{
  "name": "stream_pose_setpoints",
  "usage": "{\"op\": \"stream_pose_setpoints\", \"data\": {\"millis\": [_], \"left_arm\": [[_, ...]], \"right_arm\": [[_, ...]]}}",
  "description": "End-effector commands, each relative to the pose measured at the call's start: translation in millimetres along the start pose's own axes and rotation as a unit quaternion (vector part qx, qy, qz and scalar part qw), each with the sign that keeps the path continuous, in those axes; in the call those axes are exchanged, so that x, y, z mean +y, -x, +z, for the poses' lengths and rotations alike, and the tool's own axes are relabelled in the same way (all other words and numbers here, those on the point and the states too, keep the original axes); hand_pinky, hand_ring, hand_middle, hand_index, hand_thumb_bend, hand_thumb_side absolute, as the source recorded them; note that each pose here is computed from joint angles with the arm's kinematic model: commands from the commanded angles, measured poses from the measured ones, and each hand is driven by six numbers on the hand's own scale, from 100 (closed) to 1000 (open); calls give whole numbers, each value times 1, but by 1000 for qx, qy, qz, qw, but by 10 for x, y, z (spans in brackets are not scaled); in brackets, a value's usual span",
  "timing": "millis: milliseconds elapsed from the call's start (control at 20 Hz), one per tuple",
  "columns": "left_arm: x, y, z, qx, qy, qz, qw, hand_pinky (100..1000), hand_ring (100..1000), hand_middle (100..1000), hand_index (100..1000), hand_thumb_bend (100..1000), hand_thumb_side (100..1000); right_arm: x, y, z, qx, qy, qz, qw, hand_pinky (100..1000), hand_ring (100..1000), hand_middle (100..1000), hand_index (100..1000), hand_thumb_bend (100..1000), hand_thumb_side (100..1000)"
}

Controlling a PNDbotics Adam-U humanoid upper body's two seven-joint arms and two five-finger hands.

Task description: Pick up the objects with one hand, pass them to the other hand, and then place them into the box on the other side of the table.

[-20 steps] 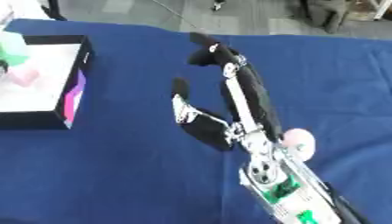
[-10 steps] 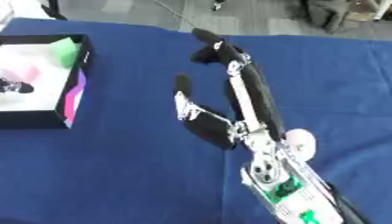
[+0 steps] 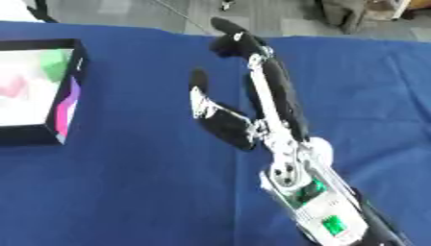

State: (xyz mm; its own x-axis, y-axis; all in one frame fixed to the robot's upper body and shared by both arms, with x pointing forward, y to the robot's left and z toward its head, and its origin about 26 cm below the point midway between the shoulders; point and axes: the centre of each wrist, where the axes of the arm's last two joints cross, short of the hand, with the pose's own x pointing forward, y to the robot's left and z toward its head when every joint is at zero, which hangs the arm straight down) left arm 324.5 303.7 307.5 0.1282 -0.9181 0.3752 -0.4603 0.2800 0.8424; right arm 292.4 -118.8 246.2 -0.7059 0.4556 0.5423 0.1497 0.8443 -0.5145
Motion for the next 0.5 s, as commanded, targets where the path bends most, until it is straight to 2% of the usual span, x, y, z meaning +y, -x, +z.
{"op": "stream_pose_setpoints", "data": {"millis": [50, 100, 300, 500], "left_arm": [[157, -138, 233, -86, -57, 132, 986, 734, 688, 746, 882, 238, 933], [101, -127, 268, -103, -57, 172, 978, 739, 723, 779, 917, 284, 971], [-111, -93, 357, -143, -66, 311, 937, 738, 750, 803, 944, 250, 929], [-292, -73, 431, -163, -72, 408, 896, 735, 749, 798, 937, 229, 885]], "right_arm": [[-317, 9, -120, 16, -12, 33, 999, 902, 767, 717, 909, 100, 261], [-412, 22, -157, 25, -25, 42, 998, 904, 775, 725, 909, 100, 206], [-820, 82, -258, 60, -89, 92, 990, 910, 804, 760, 913, 100, 193], [-1176, 118, -291, 89, -190, 150, 966, 915, 823, 776, 914, 100, 146]]}}
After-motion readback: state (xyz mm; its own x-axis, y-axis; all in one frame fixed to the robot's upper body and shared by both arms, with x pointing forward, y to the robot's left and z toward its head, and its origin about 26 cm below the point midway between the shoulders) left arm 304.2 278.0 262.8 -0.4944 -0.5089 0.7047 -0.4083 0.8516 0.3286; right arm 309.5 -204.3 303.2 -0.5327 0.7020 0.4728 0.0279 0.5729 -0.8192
